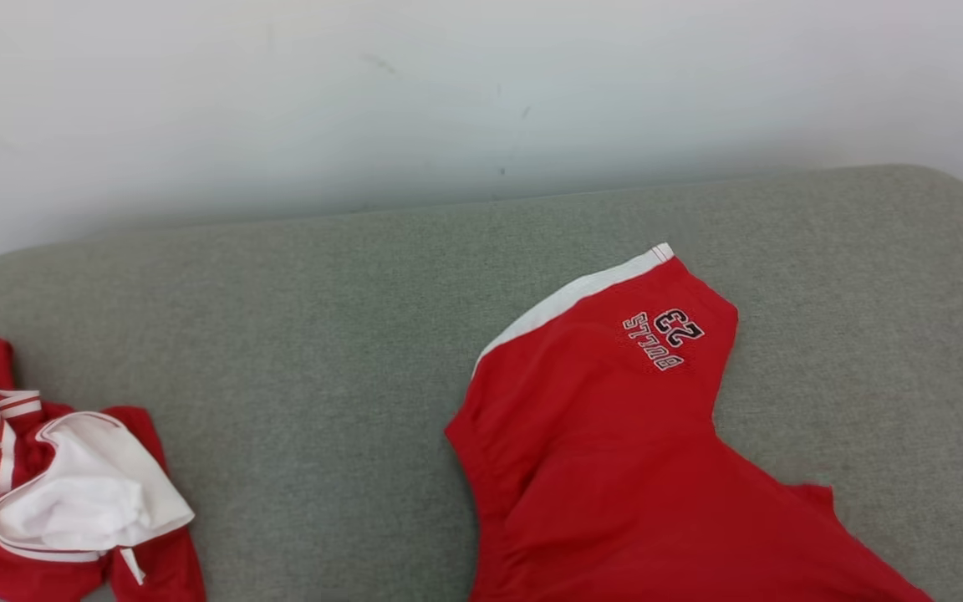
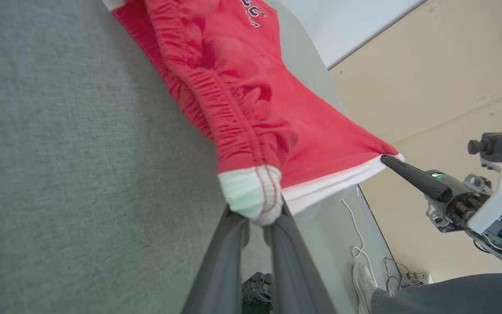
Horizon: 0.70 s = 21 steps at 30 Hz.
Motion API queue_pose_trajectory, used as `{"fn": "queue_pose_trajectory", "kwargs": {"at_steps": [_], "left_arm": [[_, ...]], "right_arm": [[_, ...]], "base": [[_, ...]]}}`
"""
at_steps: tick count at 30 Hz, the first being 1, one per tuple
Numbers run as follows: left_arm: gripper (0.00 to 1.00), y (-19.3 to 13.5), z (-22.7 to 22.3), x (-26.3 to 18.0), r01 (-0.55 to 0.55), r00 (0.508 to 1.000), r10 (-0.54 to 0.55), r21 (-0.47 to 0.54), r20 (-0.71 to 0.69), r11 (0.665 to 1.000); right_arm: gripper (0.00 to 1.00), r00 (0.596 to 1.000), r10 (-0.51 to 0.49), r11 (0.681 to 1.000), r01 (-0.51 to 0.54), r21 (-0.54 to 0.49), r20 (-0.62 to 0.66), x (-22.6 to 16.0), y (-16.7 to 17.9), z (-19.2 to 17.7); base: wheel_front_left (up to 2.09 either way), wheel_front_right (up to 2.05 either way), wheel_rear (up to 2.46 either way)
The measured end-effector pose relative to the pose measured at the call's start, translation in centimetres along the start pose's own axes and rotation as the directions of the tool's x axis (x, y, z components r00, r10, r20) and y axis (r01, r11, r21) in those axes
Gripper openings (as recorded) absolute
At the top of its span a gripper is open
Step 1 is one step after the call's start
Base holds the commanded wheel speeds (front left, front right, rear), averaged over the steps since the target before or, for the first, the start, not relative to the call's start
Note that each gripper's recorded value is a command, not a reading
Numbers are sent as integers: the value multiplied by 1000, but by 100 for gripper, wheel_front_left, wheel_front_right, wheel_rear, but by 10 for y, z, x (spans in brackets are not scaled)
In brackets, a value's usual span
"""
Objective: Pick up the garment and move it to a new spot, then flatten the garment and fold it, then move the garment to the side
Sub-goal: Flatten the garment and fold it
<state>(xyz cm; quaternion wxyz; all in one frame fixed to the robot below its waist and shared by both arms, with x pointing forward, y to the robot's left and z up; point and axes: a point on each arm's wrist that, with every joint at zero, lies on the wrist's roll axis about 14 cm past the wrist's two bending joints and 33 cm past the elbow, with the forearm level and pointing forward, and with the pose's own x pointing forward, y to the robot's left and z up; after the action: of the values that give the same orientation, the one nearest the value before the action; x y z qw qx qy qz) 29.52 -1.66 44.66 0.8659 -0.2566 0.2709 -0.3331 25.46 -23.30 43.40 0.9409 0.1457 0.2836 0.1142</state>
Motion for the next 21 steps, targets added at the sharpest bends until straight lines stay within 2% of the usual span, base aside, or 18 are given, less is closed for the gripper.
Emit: {"fn": "queue_pose_trajectory", "kwargs": {"at_steps": [4, 8, 15, 21], "left_arm": [[0, -7, 8, -10, -1, 1000, 2, -43, 12, 999], [0, -11, 23, -4, 14, 1000, -12, -106, 19, 994], [0, -6, 76, 28, 26, 998, -14, -216, 58, 976], [0, 13, 111, 59, -17, 999, 26, -253, 33, 967]], "right_arm": [[0, 1000, 1, 1000, -1, -13, 26, -3, 0, 20], [0, 1000, 21, 998, -20, -57, 14, 11, 4, 43], [0, 997, 75, 986, -79, -148, -37, 71, 11, 97], [0, 989, 92, 979, -112, -172, -116, 135, 9, 124]], "base": [[0, 0, 0], [0, 0, 0], [0, 0, 0], [0, 0, 0]]}}
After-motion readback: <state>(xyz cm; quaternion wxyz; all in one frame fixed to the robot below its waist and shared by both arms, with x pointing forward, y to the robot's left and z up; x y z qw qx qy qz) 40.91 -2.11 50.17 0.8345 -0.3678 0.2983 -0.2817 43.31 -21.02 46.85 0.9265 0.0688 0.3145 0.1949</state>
